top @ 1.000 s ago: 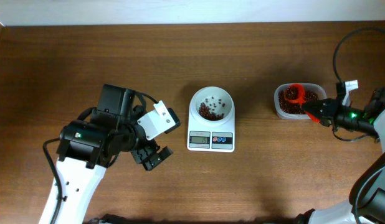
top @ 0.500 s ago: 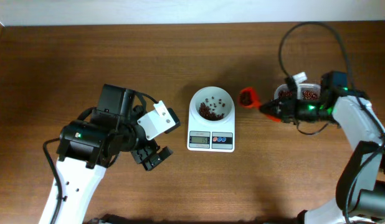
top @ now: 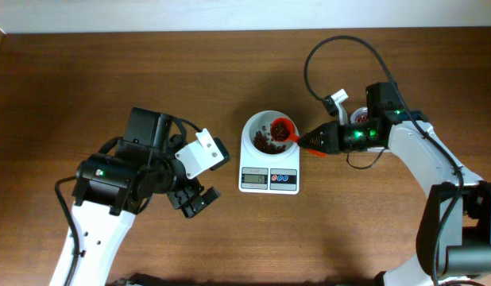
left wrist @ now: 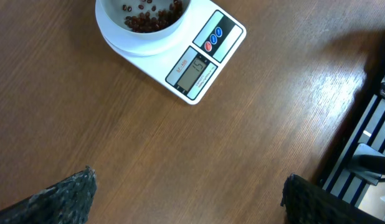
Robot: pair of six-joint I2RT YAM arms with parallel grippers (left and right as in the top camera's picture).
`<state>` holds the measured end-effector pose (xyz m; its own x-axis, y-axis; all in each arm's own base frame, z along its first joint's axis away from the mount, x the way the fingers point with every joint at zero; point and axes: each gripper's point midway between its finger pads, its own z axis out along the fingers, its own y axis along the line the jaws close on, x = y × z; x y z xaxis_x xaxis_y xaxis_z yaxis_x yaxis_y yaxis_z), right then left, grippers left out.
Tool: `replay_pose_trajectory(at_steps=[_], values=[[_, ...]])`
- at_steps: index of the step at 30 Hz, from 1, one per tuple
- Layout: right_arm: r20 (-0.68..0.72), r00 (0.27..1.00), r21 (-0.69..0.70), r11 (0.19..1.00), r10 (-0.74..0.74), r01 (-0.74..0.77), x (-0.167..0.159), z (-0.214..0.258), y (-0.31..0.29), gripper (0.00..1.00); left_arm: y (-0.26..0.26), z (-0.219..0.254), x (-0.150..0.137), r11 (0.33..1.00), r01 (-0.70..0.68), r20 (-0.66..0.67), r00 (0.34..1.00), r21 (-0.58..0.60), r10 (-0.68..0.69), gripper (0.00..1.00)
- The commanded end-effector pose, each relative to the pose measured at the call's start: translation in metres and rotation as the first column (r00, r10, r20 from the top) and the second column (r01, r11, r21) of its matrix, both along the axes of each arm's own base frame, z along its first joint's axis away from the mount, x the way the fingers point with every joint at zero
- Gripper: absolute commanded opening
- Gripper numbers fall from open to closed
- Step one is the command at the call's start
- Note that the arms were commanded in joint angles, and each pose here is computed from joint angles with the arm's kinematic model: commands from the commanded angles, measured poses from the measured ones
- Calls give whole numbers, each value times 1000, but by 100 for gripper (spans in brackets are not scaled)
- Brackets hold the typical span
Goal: Scoop and weigh 50g on scale
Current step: 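Carry the filled scoop over the white bowl with the right gripper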
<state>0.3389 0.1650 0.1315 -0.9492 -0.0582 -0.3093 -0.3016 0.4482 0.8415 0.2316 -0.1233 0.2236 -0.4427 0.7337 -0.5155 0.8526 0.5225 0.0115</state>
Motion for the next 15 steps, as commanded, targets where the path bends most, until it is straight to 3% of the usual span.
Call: replay_pose_trajectory(at_steps=[1,6,8,10,11,12,14,15], values=[[112,991,-67,996,66,-59,2,-9,6,4,-1,8,2,1000,14,25,1000,-13,-13,99],[147,986,-100,993,75,-61,5,-12,5,4,-1,8,2,1000,14,25,1000,-13,-13,99],[225,965,-13,991,132,-133,-1,3,15,4,-1,8,2,1000,14,25,1000,-13,-13,99],[186,978,-50,995,92,-84,6,-3,11,4,-1,8,2,1000,14,25,1000,-13,-13,99],[251,958,-9,990,137,-139,2,5,17,4,-1,8,2,1000,14,25,1000,-13,-13,99],[161,985,-99,994,62,-46,11,-11,7,4,-1,8,2,1000,14,25,1000,-13,-13,99],[204,974,-49,994,103,-95,6,-2,13,4,-1,8,2,1000,14,25,1000,-13,-13,99],[162,985,-88,995,62,-49,11,-9,8,4,-1,8,2,1000,14,25,1000,-13,-13,99]])
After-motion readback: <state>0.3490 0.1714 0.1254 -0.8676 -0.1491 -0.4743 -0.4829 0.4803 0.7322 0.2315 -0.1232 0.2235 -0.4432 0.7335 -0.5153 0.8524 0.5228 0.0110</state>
